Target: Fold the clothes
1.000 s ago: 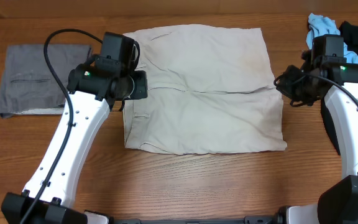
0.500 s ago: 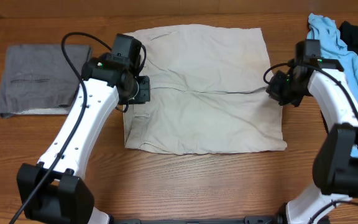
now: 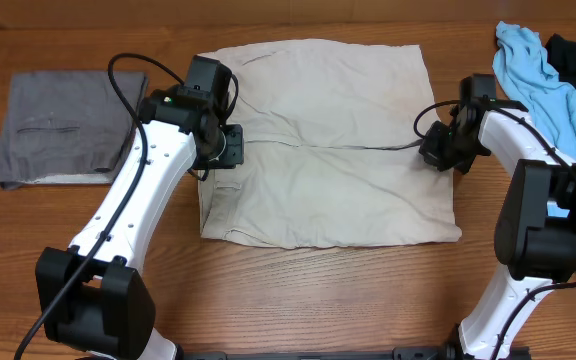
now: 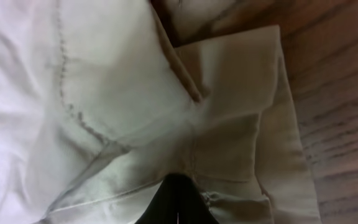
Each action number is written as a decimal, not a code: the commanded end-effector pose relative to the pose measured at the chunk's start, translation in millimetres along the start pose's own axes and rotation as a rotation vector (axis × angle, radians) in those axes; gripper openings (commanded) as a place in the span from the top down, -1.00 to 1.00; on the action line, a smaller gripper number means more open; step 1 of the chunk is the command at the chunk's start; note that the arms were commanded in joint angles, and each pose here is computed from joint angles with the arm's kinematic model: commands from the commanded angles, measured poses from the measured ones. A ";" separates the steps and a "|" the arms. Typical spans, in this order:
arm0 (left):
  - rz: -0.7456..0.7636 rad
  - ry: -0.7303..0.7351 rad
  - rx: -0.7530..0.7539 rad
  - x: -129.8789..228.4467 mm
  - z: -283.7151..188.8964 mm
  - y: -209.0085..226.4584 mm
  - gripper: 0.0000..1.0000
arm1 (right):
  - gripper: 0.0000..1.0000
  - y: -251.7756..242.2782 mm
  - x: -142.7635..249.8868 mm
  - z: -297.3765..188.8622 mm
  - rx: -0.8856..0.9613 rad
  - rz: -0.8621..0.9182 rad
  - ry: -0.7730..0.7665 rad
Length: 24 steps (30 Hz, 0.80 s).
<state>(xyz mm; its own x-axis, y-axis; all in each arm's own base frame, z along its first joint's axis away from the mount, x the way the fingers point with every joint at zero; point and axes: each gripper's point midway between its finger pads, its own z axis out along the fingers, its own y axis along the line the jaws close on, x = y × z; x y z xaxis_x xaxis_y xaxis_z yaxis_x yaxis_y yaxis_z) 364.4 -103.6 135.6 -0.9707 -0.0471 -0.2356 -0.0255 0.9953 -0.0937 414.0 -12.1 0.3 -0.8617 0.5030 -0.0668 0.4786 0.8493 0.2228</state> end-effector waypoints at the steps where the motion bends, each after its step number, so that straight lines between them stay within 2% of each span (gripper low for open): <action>1: -0.002 0.014 0.004 1.7 4.5 -2.9 0.54 | 0.92 -8.4 -7.5 20.9 0.040 -0.002 -0.023; 8: -0.002 0.017 0.004 2.0 5.0 -3.0 0.56 | 0.92 0.2 -33.6 19.2 0.012 -0.018 -0.132; 11: -0.002 0.030 0.000 5.3 5.0 -1.9 0.92 | 0.92 -2.0 -28.4 17.2 0.024 -0.014 -0.106; 13: -0.001 0.035 -0.002 6.6 4.9 -1.5 0.92 | 0.92 -0.3 -29.3 9.8 0.027 -0.012 -0.099; 20: -0.002 0.036 -0.002 7.7 -0.2 -0.9 0.92 | 0.90 25.7 -53.6 -69.5 0.008 -0.030 -0.145; 24: -0.003 0.062 -0.010 16.5 -5.6 1.8 0.92 | 0.66 37.8 -56.1 -124.7 -0.004 -0.033 -0.168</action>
<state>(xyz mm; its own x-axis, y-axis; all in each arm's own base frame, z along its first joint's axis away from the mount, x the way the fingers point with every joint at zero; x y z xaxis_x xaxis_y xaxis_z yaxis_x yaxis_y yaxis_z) 350.2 -99.9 132.2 -0.9829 -0.0479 -0.1779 -0.0345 0.9964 -0.0773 447.6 -25.0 75.7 -0.8545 0.5035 -0.1276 0.4777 0.8583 0.1875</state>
